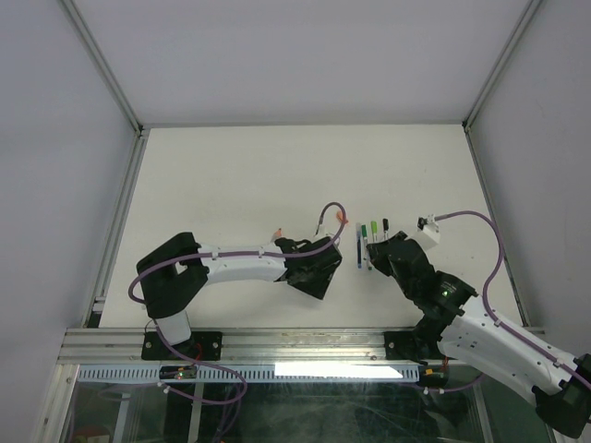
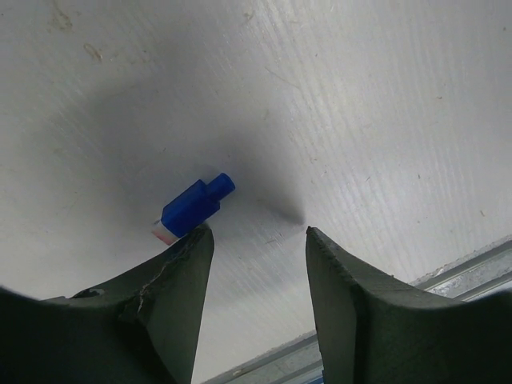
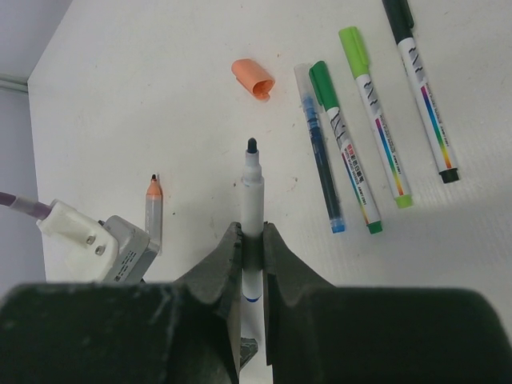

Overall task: Insert the pens into the pen caps
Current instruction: Insert the pen cap onto the pen.

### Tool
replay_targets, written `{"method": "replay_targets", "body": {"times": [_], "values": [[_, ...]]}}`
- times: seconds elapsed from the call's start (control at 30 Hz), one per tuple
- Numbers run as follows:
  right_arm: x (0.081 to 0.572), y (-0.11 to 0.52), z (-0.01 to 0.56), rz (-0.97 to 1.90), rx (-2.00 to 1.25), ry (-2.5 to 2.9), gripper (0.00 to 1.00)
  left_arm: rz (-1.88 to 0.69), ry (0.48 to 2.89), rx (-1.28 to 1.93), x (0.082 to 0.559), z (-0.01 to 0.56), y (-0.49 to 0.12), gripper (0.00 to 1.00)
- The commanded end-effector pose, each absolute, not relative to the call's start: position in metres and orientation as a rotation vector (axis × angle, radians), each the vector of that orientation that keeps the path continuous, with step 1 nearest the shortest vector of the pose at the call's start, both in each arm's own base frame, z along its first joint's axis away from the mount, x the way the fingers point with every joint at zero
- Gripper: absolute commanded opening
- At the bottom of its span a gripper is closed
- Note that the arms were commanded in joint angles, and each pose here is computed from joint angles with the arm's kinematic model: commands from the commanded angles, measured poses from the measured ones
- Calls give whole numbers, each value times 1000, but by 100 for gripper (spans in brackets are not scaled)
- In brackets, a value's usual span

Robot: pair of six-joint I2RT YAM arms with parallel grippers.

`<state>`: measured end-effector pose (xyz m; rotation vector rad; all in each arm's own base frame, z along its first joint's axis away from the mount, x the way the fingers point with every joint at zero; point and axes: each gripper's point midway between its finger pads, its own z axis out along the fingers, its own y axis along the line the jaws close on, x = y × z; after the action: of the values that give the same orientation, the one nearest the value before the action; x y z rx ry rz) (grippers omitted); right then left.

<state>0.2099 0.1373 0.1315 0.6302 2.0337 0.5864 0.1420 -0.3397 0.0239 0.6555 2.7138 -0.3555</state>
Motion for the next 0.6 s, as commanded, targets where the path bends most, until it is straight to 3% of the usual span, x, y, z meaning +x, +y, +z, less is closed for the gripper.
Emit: {"method": "replay_targets", "body": {"times": [0.0,0.4,0.57], "values": [[216,140,142,623,657,1990,11,-298,2722,581,154,11,-335,52],[214,139,141,623,665,1994,11,-246,2714,472,180,11,-321,54],[214,141,140,626,661,2003,11,-257,2726,486,181,5,-329,47]]}}
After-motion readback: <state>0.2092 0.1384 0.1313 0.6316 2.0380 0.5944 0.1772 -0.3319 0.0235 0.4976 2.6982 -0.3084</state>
